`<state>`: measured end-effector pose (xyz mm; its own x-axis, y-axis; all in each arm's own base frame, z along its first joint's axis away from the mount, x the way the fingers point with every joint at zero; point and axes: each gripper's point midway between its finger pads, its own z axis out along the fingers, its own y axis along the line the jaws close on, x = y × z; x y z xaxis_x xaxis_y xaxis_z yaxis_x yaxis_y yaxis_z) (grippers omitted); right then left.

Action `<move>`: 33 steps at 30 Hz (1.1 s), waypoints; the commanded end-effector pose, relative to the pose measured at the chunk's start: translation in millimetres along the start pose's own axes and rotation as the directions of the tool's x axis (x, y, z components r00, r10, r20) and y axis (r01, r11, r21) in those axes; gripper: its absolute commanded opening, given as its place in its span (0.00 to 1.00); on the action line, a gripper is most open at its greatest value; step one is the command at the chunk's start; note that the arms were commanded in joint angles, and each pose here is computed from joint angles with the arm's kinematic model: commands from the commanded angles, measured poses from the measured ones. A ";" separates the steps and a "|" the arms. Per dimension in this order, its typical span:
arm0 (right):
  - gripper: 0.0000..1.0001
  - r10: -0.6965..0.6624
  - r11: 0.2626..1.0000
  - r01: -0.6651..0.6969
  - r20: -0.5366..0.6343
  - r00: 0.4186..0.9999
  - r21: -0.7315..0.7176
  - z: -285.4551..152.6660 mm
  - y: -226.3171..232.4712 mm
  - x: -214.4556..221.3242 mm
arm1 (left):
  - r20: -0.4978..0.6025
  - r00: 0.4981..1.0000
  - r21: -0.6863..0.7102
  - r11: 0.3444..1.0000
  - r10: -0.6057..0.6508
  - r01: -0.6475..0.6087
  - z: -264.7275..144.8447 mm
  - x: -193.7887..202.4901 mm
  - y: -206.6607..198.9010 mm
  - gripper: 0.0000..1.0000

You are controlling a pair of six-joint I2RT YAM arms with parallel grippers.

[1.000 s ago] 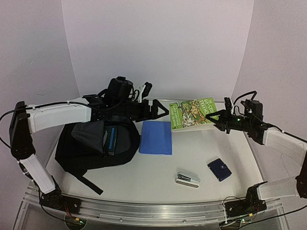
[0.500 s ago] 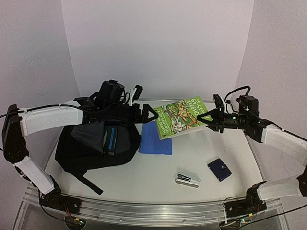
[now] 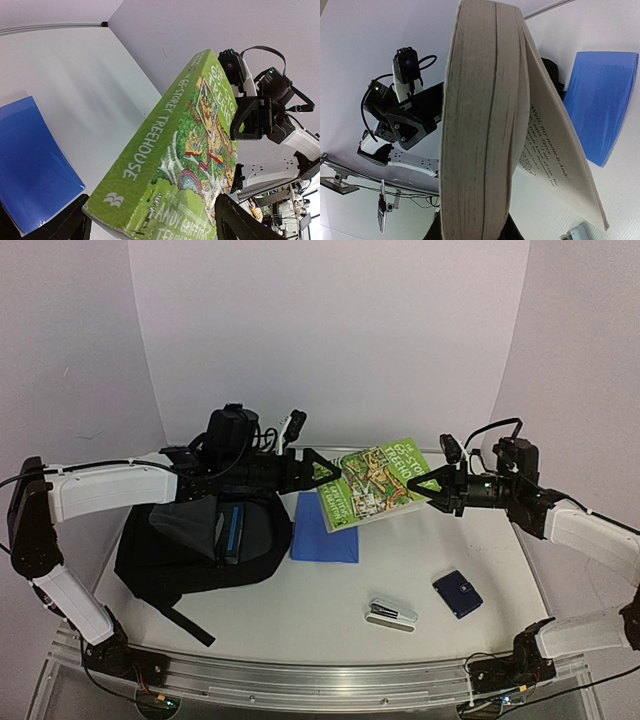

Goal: Pack the student bag
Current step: Pick up the book from the center of the board.

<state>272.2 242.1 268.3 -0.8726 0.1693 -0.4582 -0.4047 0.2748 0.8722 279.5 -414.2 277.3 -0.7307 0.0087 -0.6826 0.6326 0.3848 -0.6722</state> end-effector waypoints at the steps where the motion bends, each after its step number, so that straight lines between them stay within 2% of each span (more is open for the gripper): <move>1: 0.04 -0.157 0.978 0.163 0.054 0.986 -0.134 -8.8 54.9 -15.2 | 0.011 1.000 0.070 0.998 -0.007 0.007 6.2 -4.9 -11.1 0.81; 2: 0.04 -0.158 0.977 0.164 0.053 0.986 -0.136 -8.7 55.8 -14.9 | 0.014 1.000 0.080 0.997 -0.006 0.005 6.3 -5.6 -12.8 0.77; 4: 0.04 -0.159 0.977 0.165 0.052 0.986 -0.138 -8.5 56.4 -14.0 | 0.019 1.000 0.104 0.995 -0.004 0.002 5.5 -6.5 -17.2 0.60; 6: 0.07 -0.161 0.977 0.166 0.053 0.986 -0.136 -8.3 55.2 -13.9 | 0.021 1.000 0.107 0.994 -0.004 0.001 3.8 -5.4 -17.0 0.30; 7: 0.12 -0.159 0.977 0.165 0.051 0.986 -0.134 -7.7 53.8 -13.3 | 0.026 1.000 0.098 0.995 -0.007 0.004 2.1 -4.8 -15.4 0.18; 8: 0.17 -0.157 0.978 0.162 0.050 0.986 -0.131 -7.0 51.7 -12.9 | 0.041 0.999 0.085 0.996 -0.011 0.008 -1.2 -6.0 -13.6 0.07; 9: 0.22 -0.151 0.980 0.157 0.056 0.987 -0.120 -6.4 48.3 -13.9 | 0.056 0.998 0.073 0.997 -0.019 0.014 -5.0 -6.3 -10.7 0.01; 10: 0.27 -0.143 0.983 0.150 0.067 0.987 -0.105 -5.5 44.0 -15.9 | 0.065 0.997 0.064 0.998 -0.028 0.024 -9.3 -4.7 -7.3 0.00; 12: 0.49 -0.117 0.991 0.123 0.094 0.989 -0.062 -2.0 30.3 -22.1 | 0.082 0.995 0.058 0.997 -0.049 0.044 -18.5 -6.8 -3.2 0.00; 14: 0.59 -0.091 0.995 0.094 0.119 0.989 -0.022 1.6 16.8 -29.1 | 0.091 0.994 0.052 0.997 -0.060 0.055 -28.3 -8.4 -1.7 0.00; 23: 0.84 -0.130 0.989 0.112 0.223 0.966 0.091 0.9 2.1 -56.2 | 0.114 0.993 0.033 0.999 -0.042 0.039 -62.6 -12.2 -13.2 0.00; 28: 0.98 -0.117 0.990 0.105 0.132 0.984 0.095 14.8 -18.0 -38.6 | 0.121 0.992 0.082 0.996 -0.027 0.017 -80.7 -16.3 -30.2 0.00; 33: 0.98 -0.153 0.988 0.153 0.010 0.988 0.028 33.4 -13.4 -11.2 | 0.080 0.997 0.161 0.987 -0.001 -0.012 -92.6 -14.0 -51.6 0.00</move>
<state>312.0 246.9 243.9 -0.8205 0.2375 -0.5200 -0.4092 0.3911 0.8244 254.9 -351.7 280.6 -0.7934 -0.0513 -0.6065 0.5406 0.3986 -0.7409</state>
